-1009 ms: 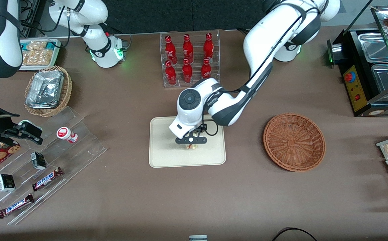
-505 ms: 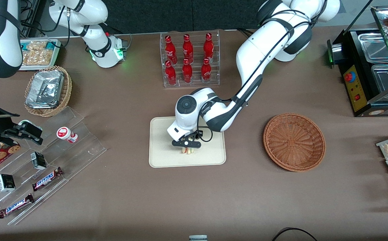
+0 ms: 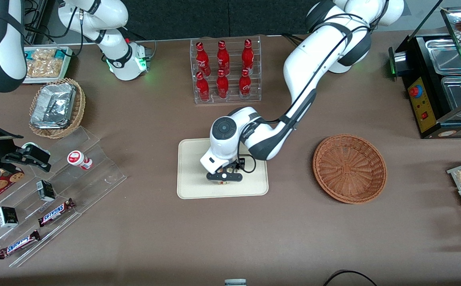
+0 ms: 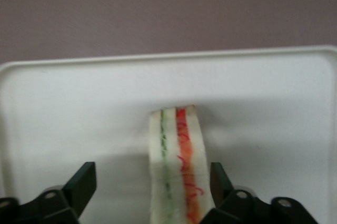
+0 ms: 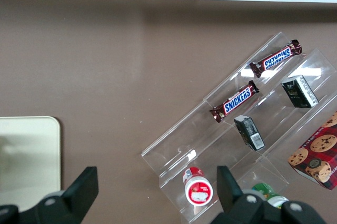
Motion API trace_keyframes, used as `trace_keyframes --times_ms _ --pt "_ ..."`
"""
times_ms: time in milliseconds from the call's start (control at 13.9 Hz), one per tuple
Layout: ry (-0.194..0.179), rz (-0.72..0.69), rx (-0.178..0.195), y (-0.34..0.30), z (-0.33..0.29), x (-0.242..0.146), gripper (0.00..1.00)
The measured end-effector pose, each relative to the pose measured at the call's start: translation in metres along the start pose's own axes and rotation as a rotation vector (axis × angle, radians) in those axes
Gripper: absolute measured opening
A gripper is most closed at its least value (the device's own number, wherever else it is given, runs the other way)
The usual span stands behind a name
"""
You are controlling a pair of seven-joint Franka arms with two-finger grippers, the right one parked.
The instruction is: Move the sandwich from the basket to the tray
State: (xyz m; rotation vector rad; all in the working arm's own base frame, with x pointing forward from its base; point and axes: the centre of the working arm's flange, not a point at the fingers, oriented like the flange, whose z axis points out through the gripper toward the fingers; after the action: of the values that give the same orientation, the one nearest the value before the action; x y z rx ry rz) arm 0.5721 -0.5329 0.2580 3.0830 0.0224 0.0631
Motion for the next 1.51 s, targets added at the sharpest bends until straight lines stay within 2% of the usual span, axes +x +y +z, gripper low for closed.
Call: trace_keyframes --times_ms 216,432,649,793,937,1081,1225,1514 --pt "-0.051 -0.06 -0.07 -0.06 -0.09 0.052 1.0" --pt "-0.116 -0.084 -0.083 -0.156 -0.157 0.087 1.0" --pt "-0.132 -0.067 -0.06 -0.253 -0.162 0.091 1.0" --pt "-0.134 -0.025 -0.049 -0.307 -0.159 0.076 1.0" --pt "-0.13 0.005 -0.018 -0.349 -0.171 0.055 1.0" --pt "-0.113 0.036 0.016 -0.385 -0.2 0.034 1.0" --pt "-0.112 0.044 0.045 -0.417 -0.237 0.015 1.0" --pt "-0.102 0.039 0.068 -0.43 -0.304 -0.006 1.0"
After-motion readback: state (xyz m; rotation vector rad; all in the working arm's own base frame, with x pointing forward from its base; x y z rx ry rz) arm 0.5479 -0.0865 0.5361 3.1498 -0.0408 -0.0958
